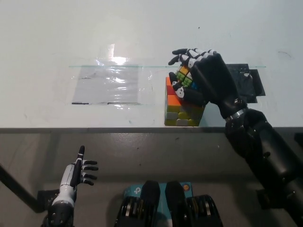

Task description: The robot uses its right hand to pick up the small cube kept on the middle on the desk and place it on the bigger cube kept next to it

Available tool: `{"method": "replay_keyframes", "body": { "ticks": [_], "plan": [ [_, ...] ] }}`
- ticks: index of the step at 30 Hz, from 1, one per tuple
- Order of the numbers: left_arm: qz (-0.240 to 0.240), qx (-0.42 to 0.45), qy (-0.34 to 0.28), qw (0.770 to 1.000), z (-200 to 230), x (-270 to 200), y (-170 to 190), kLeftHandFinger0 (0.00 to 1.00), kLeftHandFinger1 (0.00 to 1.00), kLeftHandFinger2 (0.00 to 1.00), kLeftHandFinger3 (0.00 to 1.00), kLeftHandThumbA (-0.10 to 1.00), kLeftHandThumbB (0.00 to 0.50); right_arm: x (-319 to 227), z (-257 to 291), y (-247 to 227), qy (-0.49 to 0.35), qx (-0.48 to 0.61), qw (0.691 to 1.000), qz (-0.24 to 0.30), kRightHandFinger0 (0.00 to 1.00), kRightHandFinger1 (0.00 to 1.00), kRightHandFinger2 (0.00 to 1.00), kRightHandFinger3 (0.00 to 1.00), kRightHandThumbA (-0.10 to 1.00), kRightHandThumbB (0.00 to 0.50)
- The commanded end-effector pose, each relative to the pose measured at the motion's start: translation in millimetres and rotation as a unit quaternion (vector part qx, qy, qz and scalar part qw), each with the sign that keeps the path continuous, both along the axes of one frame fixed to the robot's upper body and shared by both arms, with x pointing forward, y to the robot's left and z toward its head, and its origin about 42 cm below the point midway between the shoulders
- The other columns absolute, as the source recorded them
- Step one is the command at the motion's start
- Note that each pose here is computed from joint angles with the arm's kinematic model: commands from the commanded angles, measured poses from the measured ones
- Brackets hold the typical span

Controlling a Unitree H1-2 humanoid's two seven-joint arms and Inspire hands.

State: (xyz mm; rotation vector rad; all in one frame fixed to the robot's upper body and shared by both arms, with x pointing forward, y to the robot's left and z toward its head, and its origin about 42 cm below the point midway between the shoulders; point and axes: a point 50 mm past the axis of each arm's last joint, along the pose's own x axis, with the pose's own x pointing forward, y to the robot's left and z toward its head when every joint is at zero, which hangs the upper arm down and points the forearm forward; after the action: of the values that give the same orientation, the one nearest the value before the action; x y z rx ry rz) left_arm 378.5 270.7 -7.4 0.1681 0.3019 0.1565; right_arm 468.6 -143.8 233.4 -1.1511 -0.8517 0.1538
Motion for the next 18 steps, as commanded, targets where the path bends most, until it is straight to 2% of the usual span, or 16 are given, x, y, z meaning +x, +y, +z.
{"method": "replay_keyframes", "body": {
  "ticks": [1,3,5,7,8,9,10,11,12,13,14,15,16,18],
  "plan": [
    [0.001,0.007,-0.034,0.999,20,17,5,0.4,0.42,0.54,0.53,1.0,0.12,-1,7,4,-0.034,0.034,0.999,0.02,0.0,0.36,0.73,0.57,-0.1,0.327],
    [-0.001,0.0,-0.041,0.999,20,18,5,0.38,0.39,0.52,0.51,1.0,0.113,-1,5,4,-0.029,0.04,0.999,0.021,0.0,0.35,0.72,0.56,-0.1,0.32],
    [0.0,0.003,-0.039,0.999,20,18,5,0.35,0.37,0.49,0.5,1.0,0.12,-2,0,3,-0.017,0.045,0.999,0.021,0.0,0.39,0.8,0.65,-0.1,0.304],
    [-0.002,0.006,-0.04,0.999,21,19,6,0.35,0.37,0.5,0.49,1.0,0.127,-3,-1,3,-0.005,0.047,0.999,0.014,0.0,0.44,0.82,0.7,-0.1,0.29],
    [-0.002,0.006,-0.039,0.999,21,19,6,0.4,0.42,0.54,0.51,1.0,0.145,-4,-4,3,-0.004,0.05,0.999,0.012,0.0,0.45,0.85,0.74,-0.1,0.311],
    [-0.003,0.007,-0.044,0.999,22,20,6,0.38,0.4,0.52,0.5,1.0,0.134,-5,-6,4,-0.006,0.05,0.999,0.009,0.0,0.44,0.85,0.74,-0.1,0.298],
    [-0.003,0.013,-0.036,0.999,23,20,6,0.41,0.44,0.57,0.54,1.0,0.136,-5,-8,4,-0.008,0.053,0.999,0.011,0.0,0.44,0.85,0.75,-0.1,0.301],
    [-0.004,0.014,-0.036,0.999,24,22,6,0.39,0.42,0.55,0.53,1.0,0.114,-5,-10,4,-0.006,0.056,0.998,0.008,0.0,0.44,0.85,0.75,-0.1,0.253],
    [-0.002,0.004,-0.038,0.999,24,22,5,0.39,0.41,0.54,0.53,1.0,0.106,-6,-13,5,0.002,0.064,0.998,0.017,0.0,0.44,0.86,0.82,-0.1,0.227],
    [-0.003,0.003,-0.038,0.999,25,22,5,0.39,0.41,0.54,0.53,1.0,0.108,-7,-14,4,0.003,0.066,0.998,0.018,0.0,0.38,0.79,0.73,-0.1,0.145],
    [-0.003,0.003,-0.038,0.999,25,22,5,0.39,0.41,0.54,0.53,1.0,0.108,-7,-14,4,0.003,0.066,0.998,0.018,0.0,0.35,0.77,0.7,-0.1,0.11],
    [-0.004,0.008,-0.036,0.999,25,21,4,0.39,0.42,0.54,0.51,1.0,0.131,-9,-15,6,0.018,0.073,0.997,0.022,0.0,0.28,0.68,0.97,-0.1,0.044],
    [-0.005,0.009,-0.035,0.999,25,21,4,0.39,0.42,0.54,0.51,1.0,0.129,-10,-16,7,0.02,0.074,0.997,0.022,0.0,0.22,0.62,0.99,-0.1,0.027],
    [-0.008,0.013,-0.037,0.999,25,21,5,0.39,0.42,0.54,0.52,1.0,0.121,-12,-17,8,0.018,0.073,0.997,0.025,0.0,0.16,0.54,1.0,-0.1,0.001]
  ]
}}
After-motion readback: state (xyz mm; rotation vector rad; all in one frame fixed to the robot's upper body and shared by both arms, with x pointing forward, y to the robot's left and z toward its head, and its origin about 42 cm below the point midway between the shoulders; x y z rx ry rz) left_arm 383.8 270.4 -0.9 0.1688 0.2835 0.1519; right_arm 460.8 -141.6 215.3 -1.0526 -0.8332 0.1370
